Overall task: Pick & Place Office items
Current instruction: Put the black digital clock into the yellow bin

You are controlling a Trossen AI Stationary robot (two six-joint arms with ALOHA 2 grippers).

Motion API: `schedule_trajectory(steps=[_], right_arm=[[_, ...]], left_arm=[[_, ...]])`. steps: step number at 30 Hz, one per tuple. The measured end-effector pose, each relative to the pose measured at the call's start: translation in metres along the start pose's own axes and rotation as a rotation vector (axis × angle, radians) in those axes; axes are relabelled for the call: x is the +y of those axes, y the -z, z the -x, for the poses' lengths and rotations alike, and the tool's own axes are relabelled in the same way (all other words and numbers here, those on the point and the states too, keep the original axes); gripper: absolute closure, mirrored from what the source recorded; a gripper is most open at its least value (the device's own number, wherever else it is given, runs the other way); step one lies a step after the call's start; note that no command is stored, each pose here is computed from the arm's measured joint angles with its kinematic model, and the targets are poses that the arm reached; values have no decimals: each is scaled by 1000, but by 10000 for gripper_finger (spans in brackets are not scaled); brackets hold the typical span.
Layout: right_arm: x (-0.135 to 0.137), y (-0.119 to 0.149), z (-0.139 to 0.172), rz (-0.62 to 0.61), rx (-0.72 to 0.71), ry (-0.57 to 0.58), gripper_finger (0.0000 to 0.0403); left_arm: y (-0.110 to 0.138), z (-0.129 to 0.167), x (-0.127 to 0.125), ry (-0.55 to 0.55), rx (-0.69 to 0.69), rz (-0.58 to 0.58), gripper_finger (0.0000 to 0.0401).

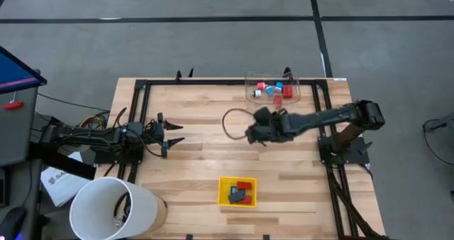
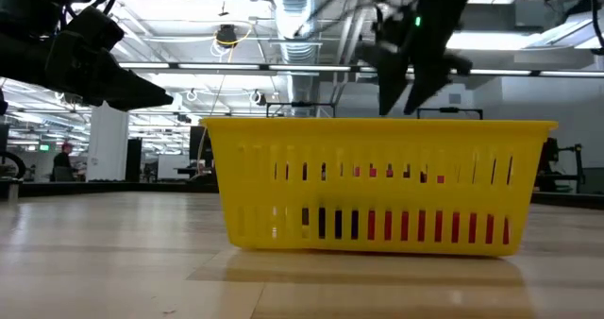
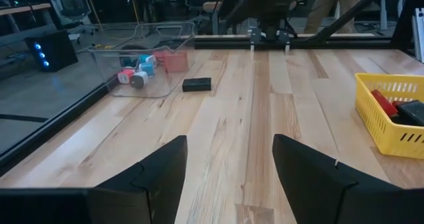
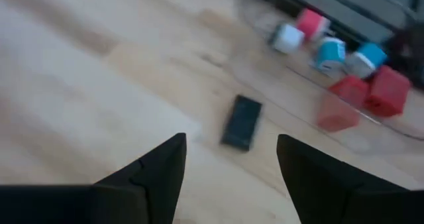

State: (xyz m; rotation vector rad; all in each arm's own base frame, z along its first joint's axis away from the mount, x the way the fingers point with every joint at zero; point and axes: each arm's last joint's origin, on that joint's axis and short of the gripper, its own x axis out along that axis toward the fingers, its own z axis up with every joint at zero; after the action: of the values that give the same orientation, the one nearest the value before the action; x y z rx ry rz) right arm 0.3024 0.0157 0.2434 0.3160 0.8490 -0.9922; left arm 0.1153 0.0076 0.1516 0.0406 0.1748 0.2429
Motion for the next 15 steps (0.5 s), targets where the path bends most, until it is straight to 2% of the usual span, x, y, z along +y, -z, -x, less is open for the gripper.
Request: schedule_trajectory(steps=[4,8,11,15], right_arm=[[-12,6,-36,-152,-39,47,169],[-14,22,-65,-286,-104,-21,168],[-20,33,-81,-336,-120,-52,168],[-31,40,-94,-365,-113,-20,168]], left_arm=[[0,0,0,0,0,0,180],[0,0,0,0,0,0,182],[0,0,0,0,-1,0,182],[0,0,0,0,-1,0,180]])
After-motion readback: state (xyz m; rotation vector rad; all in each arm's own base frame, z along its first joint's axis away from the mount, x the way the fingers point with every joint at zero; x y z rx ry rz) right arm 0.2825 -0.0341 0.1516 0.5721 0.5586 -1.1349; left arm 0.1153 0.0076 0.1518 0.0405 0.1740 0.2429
